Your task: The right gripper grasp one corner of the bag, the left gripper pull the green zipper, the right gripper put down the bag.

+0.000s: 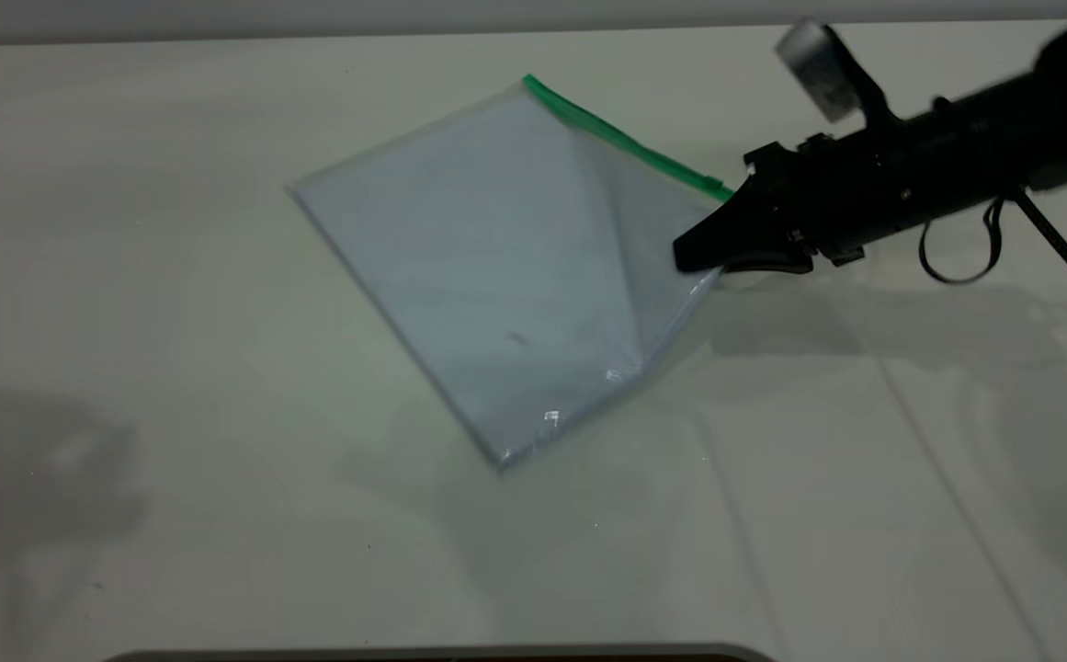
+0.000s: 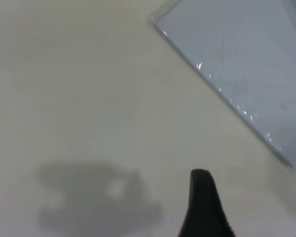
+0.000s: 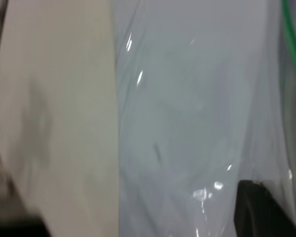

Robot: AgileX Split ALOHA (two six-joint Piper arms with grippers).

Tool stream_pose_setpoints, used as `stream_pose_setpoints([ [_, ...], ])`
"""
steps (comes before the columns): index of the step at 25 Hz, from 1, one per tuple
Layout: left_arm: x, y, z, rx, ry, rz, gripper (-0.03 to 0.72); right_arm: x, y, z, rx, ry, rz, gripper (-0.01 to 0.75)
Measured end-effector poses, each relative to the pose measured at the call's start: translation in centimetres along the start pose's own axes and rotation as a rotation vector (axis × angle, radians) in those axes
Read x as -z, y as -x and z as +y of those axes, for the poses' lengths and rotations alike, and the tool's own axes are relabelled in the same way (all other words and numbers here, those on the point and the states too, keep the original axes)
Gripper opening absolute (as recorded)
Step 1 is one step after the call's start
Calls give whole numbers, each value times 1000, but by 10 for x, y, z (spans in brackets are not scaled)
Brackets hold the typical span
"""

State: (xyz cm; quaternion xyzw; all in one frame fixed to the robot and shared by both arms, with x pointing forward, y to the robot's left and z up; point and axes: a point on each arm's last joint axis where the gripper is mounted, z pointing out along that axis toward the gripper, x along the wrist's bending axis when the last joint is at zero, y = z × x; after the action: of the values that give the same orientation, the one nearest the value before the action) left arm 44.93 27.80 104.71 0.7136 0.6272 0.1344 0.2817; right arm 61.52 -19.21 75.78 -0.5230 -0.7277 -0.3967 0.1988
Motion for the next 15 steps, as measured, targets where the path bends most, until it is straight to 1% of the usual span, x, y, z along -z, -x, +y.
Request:
stream_pose_setpoints([
  [1, 0, 0, 0, -1, -1, 0, 568, -2, -6, 3, 30, -50, 10, 34],
  [4, 0, 0, 0, -3, -1, 0, 568, -10, -25, 6, 146, -262, 46, 34],
  [6, -2, 0, 0, -7, -7, -1, 568, -16, -40, 11, 217, -381, 86, 34],
  [8, -5, -1, 0, -17, -18, -5, 568, -21, -57, 22, 297, -452, 112, 34],
  [9, -7, -1, 1, -23, -26, -10, 568, -22, -64, 29, 335, -468, 120, 34],
  [11, -11, -1, 6, -31, -30, -25, 568, -20, -78, 50, 416, -446, 110, 34],
  [15, -26, -1, 25, -70, -33, -74, 568, -12, -94, 93, 486, -310, 33, 34],
])
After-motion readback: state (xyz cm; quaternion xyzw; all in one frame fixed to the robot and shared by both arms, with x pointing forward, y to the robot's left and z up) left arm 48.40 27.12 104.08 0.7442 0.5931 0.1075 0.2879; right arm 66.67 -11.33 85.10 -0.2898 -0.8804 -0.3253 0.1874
